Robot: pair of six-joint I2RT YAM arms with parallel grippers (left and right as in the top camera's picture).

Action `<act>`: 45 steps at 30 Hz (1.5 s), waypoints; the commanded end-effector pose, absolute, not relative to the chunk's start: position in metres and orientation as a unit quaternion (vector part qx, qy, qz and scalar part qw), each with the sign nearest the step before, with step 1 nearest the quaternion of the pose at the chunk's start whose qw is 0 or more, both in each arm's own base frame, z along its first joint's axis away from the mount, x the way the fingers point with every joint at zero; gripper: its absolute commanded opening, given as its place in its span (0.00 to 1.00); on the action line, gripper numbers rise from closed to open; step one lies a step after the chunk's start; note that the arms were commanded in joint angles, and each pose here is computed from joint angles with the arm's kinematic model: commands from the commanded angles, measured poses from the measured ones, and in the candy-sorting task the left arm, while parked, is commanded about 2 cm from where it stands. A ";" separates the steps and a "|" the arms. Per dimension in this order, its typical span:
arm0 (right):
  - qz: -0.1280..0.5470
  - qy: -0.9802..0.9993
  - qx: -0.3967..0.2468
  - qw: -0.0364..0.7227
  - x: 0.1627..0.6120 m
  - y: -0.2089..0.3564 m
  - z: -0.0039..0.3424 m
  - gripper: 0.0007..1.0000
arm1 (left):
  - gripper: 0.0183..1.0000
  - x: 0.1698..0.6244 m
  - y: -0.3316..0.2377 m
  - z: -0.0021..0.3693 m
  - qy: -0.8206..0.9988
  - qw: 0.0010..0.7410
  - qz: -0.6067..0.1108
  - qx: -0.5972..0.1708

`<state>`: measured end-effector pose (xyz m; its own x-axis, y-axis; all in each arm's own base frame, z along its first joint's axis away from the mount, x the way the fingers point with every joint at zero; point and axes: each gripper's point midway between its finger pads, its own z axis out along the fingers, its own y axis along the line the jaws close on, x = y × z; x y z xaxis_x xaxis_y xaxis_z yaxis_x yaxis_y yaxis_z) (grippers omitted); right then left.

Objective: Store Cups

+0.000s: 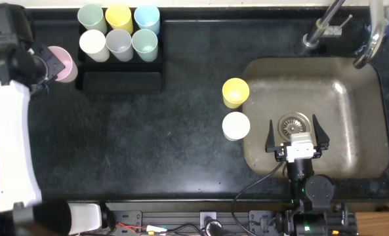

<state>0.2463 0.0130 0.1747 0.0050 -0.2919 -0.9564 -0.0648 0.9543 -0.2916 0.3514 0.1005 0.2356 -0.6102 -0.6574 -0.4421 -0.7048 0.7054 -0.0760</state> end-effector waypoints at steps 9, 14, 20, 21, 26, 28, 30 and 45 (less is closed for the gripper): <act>-0.082 0.700 -0.125 0.698 0.246 0.013 0.172 1.00 | 0.02 0.404 0.094 0.164 0.898 0.178 -0.032 -0.400; -0.082 0.700 -0.125 0.698 0.246 0.013 0.172 1.00 | 0.02 0.405 0.095 0.153 0.900 0.165 -0.029 -0.403; -0.082 0.700 -0.125 0.698 0.246 0.013 0.172 1.00 | 0.02 0.408 0.096 0.139 0.902 0.149 -0.026 -0.404; -0.082 0.700 -0.125 0.698 0.246 0.013 0.172 1.00 | 0.02 0.408 0.096 0.137 0.902 0.147 -0.026 -0.405; -0.082 0.700 -0.125 0.698 0.246 0.013 0.172 1.00 | 0.02 0.406 0.101 0.129 0.895 0.138 -0.013 -0.424; -0.082 0.700 -0.125 0.698 0.246 0.013 0.172 1.00 | 0.02 0.406 0.103 0.124 0.893 0.134 -0.006 -0.429; -0.082 0.700 -0.125 0.698 0.246 0.013 0.172 1.00 | 0.02 0.408 0.103 0.119 0.894 0.131 -0.006 -0.429; -0.082 0.700 -0.125 0.698 0.246 0.013 0.172 1.00 | 0.02 0.414 0.105 0.094 0.895 0.112 -0.001 -0.431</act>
<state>0.2463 0.0130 0.1747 0.0050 -0.2922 -0.9563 -0.0648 0.9542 -0.2919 0.4120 0.0996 0.1029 -0.6153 -0.7614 -0.2041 -0.7576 0.6427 -0.1140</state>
